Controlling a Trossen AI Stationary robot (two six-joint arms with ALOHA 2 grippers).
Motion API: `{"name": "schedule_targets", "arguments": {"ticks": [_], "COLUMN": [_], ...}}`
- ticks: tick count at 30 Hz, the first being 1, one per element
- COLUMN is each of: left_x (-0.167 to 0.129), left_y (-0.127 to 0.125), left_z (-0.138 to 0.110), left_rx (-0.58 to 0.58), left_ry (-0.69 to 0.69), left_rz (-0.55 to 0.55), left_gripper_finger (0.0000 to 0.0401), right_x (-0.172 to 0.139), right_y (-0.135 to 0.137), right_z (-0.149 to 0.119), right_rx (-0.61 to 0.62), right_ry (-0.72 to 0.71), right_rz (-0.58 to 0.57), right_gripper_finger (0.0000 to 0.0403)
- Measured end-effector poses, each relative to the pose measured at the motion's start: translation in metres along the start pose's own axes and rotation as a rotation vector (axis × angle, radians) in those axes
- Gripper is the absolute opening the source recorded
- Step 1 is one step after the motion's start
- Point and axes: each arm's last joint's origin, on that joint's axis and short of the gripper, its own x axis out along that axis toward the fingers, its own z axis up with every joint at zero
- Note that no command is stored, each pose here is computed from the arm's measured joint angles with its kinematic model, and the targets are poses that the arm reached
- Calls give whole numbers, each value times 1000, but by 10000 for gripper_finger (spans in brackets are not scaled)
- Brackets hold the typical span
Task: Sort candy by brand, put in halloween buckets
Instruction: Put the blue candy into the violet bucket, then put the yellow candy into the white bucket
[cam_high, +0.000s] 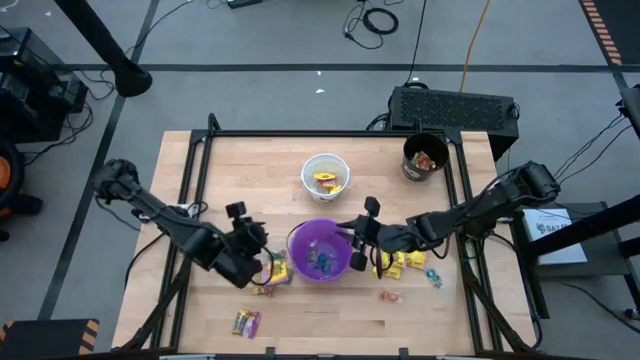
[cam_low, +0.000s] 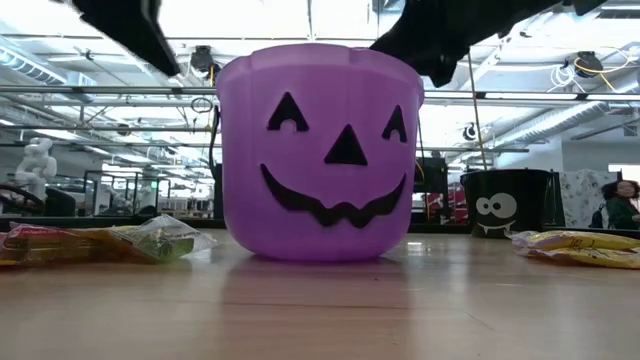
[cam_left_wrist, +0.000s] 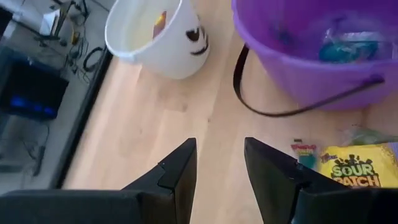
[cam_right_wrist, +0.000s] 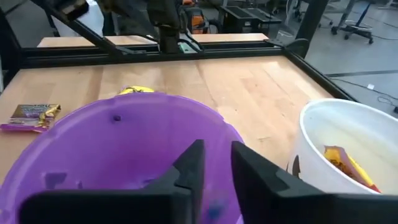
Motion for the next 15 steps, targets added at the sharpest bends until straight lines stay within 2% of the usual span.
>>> {"name": "schedule_targets", "arguments": {"ticks": [4,7,11,15], "left_x": [-4,5,19,21], "left_y": [-13,-24,-34,-46], "left_z": [-21,-35,-56,-69], "left_rx": [-87,-106,-190,-244], "left_ry": [-70,-95,-44,-31], "left_rz": [-48,-73,-155,-275], "left_gripper_finger": [143,143,149,174], "right_x": [0,-1,-5,-11], "right_y": [0,0,1,4], "right_z": [1,4,13,15], "right_rx": [-38,-78,-81,-103], "right_ry": [-6,-25,-87,-101], "right_rz": [-1,-1,12,28], "right_gripper_finger": [119,139,152,157]}}
